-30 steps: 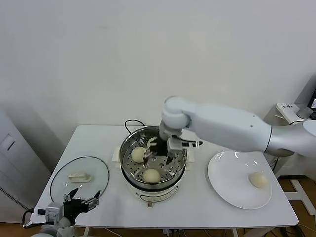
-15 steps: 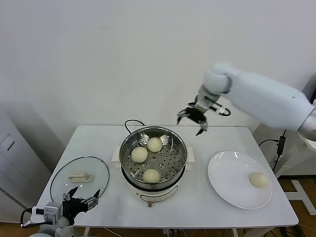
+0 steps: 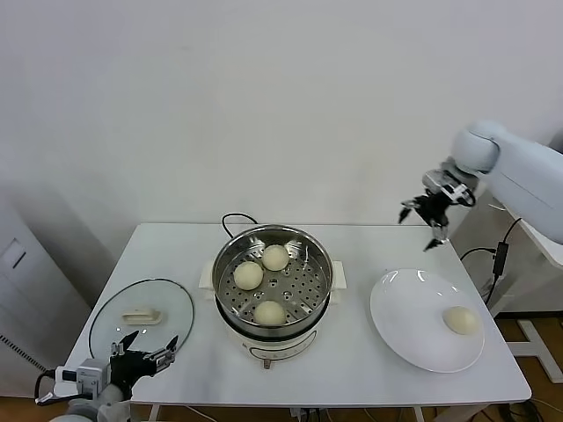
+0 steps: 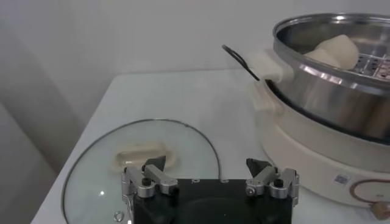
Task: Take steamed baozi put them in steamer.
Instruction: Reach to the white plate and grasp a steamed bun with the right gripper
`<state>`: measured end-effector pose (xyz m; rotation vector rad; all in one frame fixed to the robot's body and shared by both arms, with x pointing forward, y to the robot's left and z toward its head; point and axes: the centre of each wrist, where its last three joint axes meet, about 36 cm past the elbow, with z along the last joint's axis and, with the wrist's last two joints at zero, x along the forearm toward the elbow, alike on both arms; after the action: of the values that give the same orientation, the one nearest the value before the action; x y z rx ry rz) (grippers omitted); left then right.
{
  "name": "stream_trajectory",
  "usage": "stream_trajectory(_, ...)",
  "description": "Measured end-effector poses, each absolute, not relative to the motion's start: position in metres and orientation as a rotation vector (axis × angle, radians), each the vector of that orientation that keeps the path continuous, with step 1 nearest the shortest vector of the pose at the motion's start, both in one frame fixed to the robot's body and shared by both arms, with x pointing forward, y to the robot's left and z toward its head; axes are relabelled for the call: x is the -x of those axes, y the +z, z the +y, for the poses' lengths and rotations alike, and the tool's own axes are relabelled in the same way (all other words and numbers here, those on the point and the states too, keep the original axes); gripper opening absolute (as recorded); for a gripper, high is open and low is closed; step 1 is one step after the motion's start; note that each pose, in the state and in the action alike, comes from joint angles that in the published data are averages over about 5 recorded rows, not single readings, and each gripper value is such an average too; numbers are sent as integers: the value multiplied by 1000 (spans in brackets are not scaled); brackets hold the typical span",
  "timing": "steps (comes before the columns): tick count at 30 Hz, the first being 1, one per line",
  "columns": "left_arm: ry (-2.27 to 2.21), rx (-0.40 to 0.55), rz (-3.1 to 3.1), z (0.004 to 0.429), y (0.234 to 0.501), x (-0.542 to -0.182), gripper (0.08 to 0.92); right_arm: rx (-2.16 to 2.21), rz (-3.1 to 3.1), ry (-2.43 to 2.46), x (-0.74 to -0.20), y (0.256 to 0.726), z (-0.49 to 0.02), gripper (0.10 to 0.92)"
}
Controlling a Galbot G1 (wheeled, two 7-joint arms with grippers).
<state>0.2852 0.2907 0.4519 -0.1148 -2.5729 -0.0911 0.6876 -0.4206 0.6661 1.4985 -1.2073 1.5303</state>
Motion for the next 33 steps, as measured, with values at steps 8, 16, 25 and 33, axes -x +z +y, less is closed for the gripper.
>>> stream_trajectory(8,-94,118,-2575,291,454,-285,823,-1453,-1219,1429,-660,613,-473,823)
stream_trajectory(16,-94,126,-2573,290,454,-285,823,-1416,-1228,1382,-637,569,-502,823)
stream_trajectory(25,-86,132,-2571,287,454,-284,823,-1374,-1245,1342,-619,527,-524,823)
stream_trajectory(33,-76,131,-2571,286,453,-283,823,-1341,-1256,1335,-611,502,-533,823)
